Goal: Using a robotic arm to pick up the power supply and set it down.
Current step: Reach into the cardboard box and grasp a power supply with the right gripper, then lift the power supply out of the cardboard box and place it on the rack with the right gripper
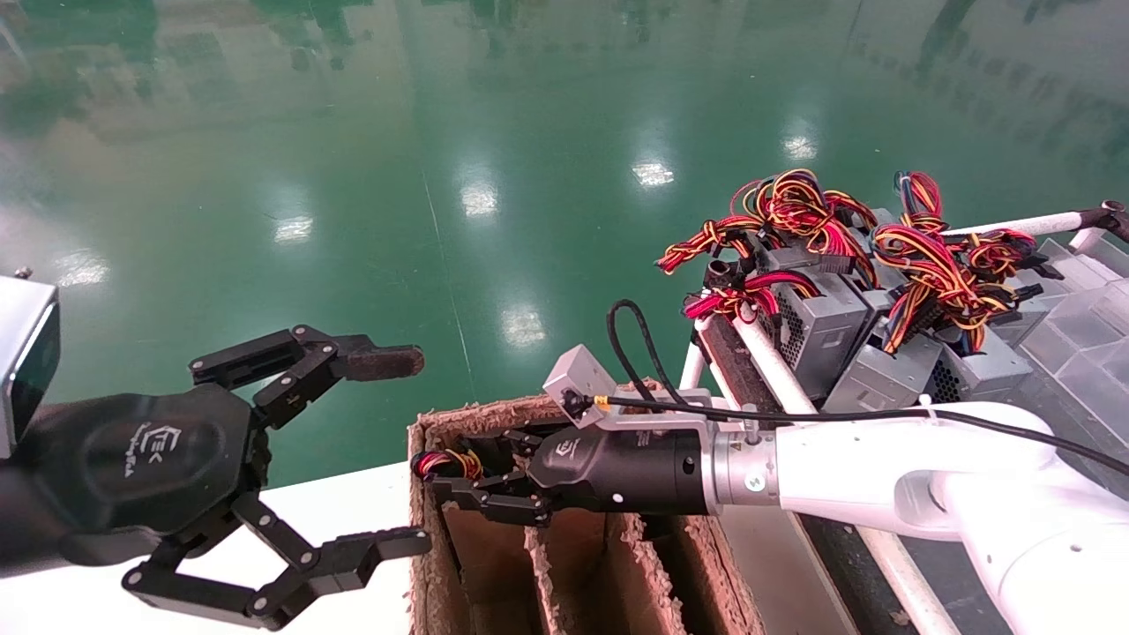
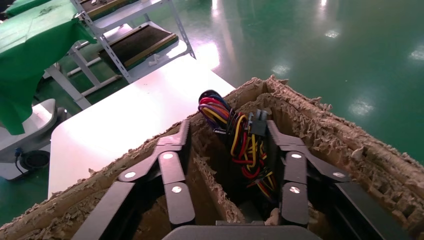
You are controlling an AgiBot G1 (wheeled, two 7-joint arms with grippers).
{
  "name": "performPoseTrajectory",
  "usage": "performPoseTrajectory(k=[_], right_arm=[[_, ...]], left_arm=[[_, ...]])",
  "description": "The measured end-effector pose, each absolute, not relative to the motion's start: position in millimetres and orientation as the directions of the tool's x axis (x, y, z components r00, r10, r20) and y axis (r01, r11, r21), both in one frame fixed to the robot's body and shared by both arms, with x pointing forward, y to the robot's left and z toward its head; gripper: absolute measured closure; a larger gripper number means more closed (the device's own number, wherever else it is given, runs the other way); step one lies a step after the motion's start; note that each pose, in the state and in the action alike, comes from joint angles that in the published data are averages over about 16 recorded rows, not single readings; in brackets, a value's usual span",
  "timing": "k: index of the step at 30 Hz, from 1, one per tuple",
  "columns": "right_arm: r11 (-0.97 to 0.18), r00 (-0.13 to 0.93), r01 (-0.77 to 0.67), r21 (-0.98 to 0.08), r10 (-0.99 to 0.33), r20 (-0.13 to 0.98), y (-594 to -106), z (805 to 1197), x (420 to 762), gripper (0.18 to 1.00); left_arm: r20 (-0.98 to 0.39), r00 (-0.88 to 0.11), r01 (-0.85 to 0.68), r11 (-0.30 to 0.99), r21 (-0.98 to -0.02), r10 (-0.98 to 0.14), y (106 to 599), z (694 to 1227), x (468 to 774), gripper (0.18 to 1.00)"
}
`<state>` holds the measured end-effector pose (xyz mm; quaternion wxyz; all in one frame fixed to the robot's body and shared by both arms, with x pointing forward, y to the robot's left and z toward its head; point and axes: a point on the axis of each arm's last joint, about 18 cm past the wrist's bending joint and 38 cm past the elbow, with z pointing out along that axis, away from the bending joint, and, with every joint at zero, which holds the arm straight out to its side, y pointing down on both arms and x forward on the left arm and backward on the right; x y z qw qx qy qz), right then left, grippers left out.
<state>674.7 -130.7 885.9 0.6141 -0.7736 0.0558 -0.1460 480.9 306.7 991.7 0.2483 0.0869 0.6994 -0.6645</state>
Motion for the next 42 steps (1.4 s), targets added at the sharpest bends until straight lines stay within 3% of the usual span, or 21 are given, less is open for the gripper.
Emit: performPoseTrajectory(k=[10, 16, 22, 42], right_arm=[[-0.238, 0.949, 0.089, -0.967, -0.273, 0.155, -129, 880, 677, 0.746], [-0.23, 0.949, 0.089, -0.969, -0.276, 0.153, -129, 880, 677, 0.842], [-0.207, 0.95, 0.096, -0.974, -0.273, 0.152, -130, 883, 675, 0.893], [-0.023, 0.945, 0.185, -0.983, -0.269, 0.184, -163, 942, 665, 0.907]], left_arm=[[-0.463, -0.862, 0.452, 0.102, -0.886, -0.208, 307, 992, 481, 0.184], [-0.463, -0.862, 0.452, 0.102, -0.886, -0.208, 307, 992, 481, 0.184], [-0.463, -0.862, 0.452, 0.102, -0.886, -0.208, 307, 992, 481, 0.184], [-0.463, -0.862, 0.452, 0.102, -0.886, -0.208, 307, 992, 481, 0.184]])
